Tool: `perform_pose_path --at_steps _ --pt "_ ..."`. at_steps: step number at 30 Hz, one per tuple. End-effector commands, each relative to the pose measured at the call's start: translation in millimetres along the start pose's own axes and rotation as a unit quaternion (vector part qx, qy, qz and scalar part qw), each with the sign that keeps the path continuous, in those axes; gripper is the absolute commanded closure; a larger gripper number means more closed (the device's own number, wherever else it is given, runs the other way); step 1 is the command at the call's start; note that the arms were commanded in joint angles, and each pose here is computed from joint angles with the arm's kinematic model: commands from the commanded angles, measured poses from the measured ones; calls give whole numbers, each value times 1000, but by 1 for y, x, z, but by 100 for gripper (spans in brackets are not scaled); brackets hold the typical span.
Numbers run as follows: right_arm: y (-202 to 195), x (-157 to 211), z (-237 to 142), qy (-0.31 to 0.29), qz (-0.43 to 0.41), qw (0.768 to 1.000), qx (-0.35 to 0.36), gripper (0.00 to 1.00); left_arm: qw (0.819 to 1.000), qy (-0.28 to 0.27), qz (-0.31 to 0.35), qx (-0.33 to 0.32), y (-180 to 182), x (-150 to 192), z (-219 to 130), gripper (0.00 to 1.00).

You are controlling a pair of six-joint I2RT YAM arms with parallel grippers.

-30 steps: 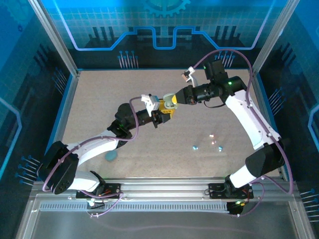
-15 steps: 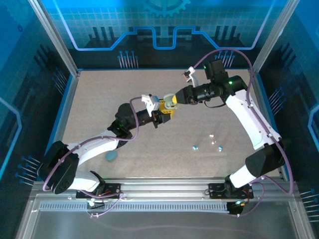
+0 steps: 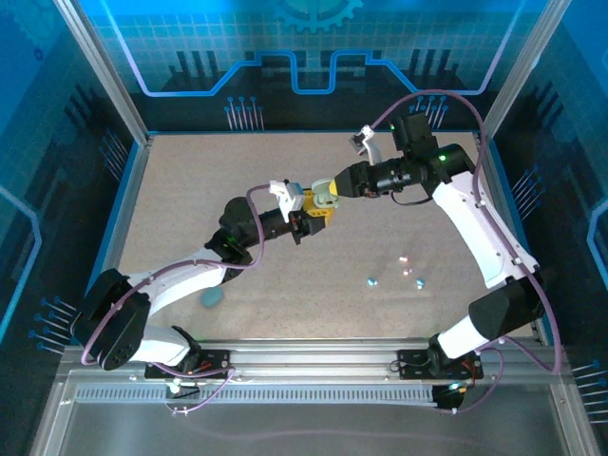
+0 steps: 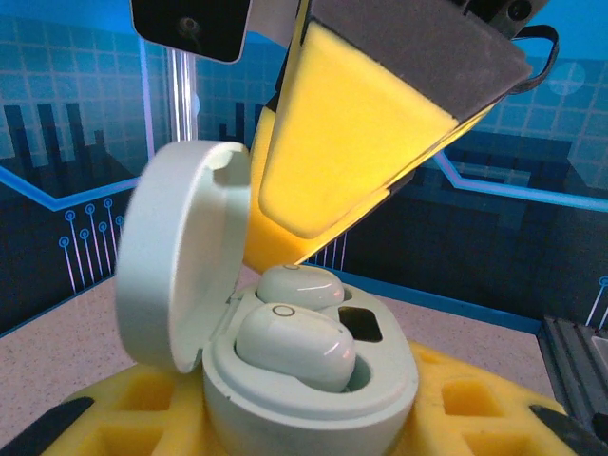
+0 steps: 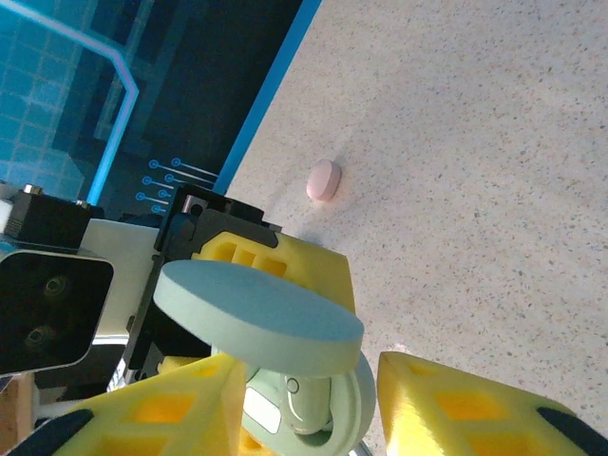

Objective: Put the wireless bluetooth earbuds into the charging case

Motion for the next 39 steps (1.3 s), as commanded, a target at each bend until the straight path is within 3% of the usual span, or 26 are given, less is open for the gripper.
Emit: perform_pose_path --at_steps 1,11,18,26,39 --pt "15 -4 -21 -38 -25 999 9 57 999 -31 16 22 -8 -17 1 64" --pt "-4 -24 -46 -139 41 988 55 54 999 -22 18 31 -12 -17 -1 64" --pt "-10 -38 -22 -77 80 993 30 52 999 -22 19 37 -15 -20 -1 64" --pt "-11 -28 5 -9 86 996 4 50 999 -33 25 27 -15 -25 -4 64" --pt "-2 -2 -2 1 79 995 -58 48 999 -40 26 12 -12 -26 -3 64"
Point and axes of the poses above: each hand's point on the last joint's axis, 136 mm out from that joint toward the fingers, its own z axis out along the fingers, its own y axis along the line the jaws close on, x = y × z, the point moved 8 cm from there along -z, back along the fingers, and after that the axes turned 6 degrees about -z, right-handed, at the moved point
